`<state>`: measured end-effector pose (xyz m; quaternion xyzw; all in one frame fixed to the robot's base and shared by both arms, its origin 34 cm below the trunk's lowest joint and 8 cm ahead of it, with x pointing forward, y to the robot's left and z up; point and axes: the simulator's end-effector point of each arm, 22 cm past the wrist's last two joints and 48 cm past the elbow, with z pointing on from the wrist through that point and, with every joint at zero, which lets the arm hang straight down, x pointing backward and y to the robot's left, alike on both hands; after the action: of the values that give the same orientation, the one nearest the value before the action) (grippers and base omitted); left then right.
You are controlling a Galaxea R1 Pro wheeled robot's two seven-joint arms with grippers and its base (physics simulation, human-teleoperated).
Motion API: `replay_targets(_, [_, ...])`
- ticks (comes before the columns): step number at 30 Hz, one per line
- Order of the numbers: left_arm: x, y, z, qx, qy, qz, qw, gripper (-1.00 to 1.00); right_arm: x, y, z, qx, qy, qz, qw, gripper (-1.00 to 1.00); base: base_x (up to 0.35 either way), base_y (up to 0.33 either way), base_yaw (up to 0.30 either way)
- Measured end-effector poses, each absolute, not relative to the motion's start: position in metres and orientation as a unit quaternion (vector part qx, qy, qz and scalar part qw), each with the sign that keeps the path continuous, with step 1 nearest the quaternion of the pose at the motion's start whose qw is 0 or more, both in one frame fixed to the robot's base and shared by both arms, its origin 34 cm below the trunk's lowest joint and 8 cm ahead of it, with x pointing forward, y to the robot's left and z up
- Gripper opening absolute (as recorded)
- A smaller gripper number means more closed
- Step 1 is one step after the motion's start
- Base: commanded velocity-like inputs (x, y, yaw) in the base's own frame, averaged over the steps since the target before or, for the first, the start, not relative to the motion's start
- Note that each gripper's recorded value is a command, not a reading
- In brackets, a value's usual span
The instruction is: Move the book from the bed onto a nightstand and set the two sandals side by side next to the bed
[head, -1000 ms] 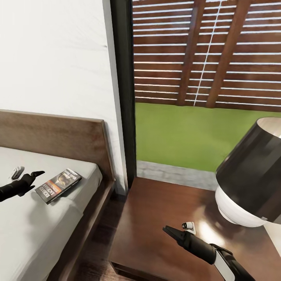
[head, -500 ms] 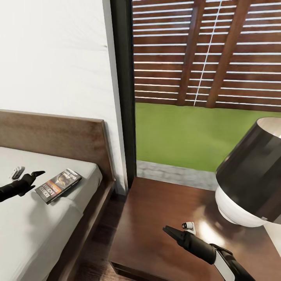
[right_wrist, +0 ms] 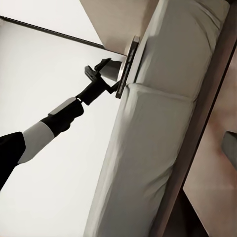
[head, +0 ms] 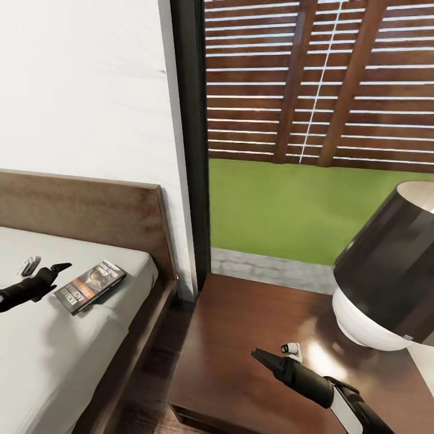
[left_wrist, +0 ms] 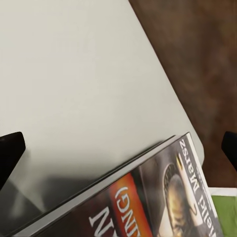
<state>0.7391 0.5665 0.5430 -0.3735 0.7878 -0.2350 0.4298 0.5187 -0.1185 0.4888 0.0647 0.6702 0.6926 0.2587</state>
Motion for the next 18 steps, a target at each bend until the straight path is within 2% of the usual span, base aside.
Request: replay_targets(18, [0.743, 0.554, 0.539, -0.371, 0.788, -0.241, 0.428, 1.00, 0.519, -0.119, 0.488, 0.065, 0.671, 0.692, 0.259, 1.00, 0.000, 0.000, 0.000])
